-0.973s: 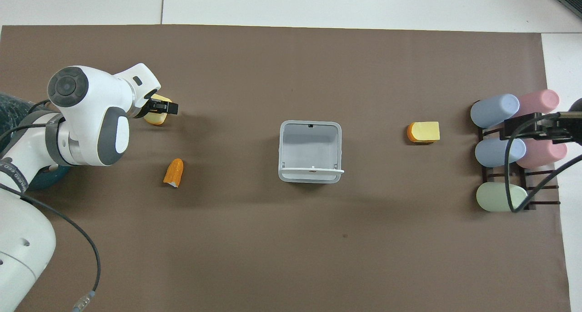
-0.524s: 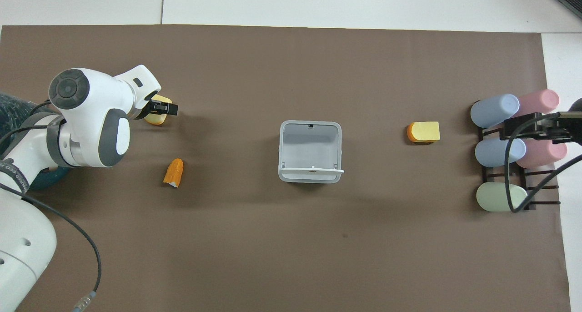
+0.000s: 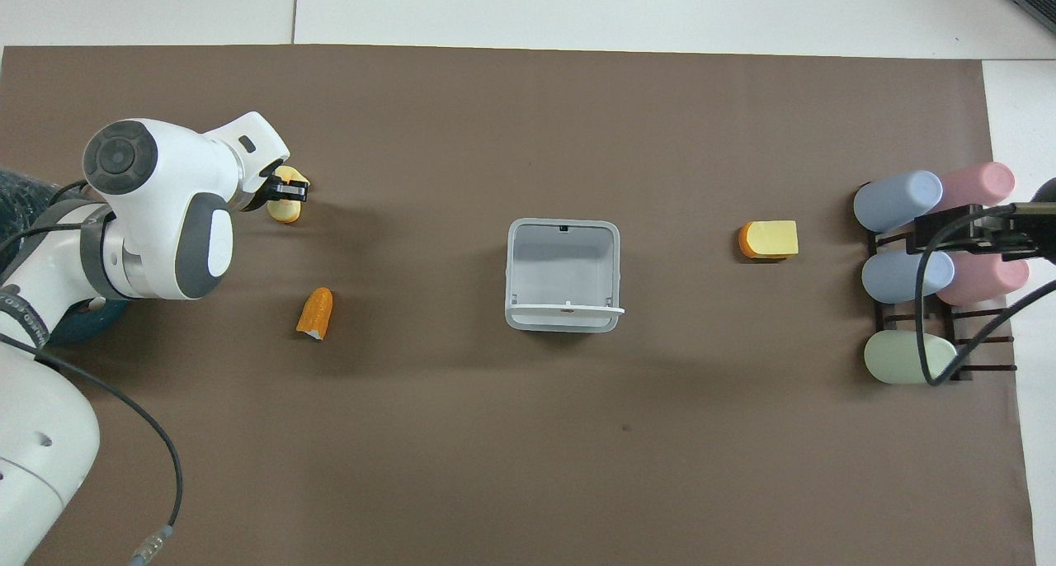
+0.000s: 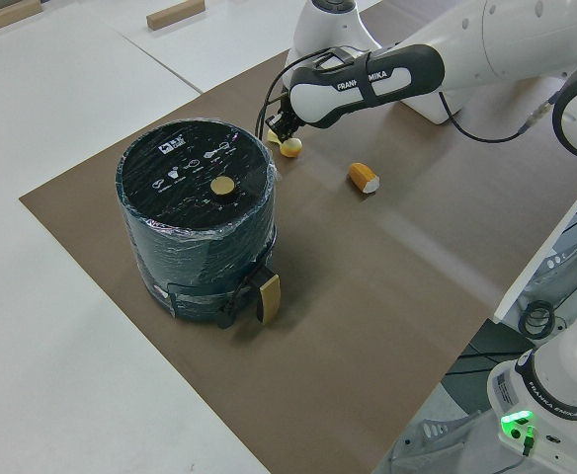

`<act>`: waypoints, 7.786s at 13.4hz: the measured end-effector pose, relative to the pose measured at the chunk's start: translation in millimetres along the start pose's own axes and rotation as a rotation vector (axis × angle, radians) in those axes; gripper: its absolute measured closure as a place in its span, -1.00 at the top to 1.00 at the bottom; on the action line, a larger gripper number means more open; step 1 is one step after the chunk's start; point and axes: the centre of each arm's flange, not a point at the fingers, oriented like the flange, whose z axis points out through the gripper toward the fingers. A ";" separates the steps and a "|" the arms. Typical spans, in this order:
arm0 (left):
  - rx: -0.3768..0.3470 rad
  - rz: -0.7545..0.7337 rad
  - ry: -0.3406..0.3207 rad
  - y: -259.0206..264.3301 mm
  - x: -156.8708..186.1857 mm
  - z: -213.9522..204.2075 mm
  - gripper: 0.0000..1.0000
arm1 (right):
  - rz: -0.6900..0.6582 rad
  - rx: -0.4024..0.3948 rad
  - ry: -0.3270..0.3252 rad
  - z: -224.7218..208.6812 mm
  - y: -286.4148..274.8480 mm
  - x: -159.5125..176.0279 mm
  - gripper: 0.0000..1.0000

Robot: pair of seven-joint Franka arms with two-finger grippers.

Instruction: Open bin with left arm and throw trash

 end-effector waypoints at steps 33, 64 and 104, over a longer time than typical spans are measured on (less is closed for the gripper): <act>-0.136 -0.370 -0.112 382.8 -32.1 -132.2 -0.43 | -0.003 0.005 0.053 29.9 -2.3 8.1 1.00; 0.032 -0.092 -0.282 95.9 -19.2 -76.4 0.22 | -0.168 -0.017 0.122 301.8 -72.2 55.2 1.00; 0.021 0.031 -0.161 81.3 -76.9 -88.7 -0.25 | 0.148 0.198 0.090 179.6 -303.8 -20.2 -0.03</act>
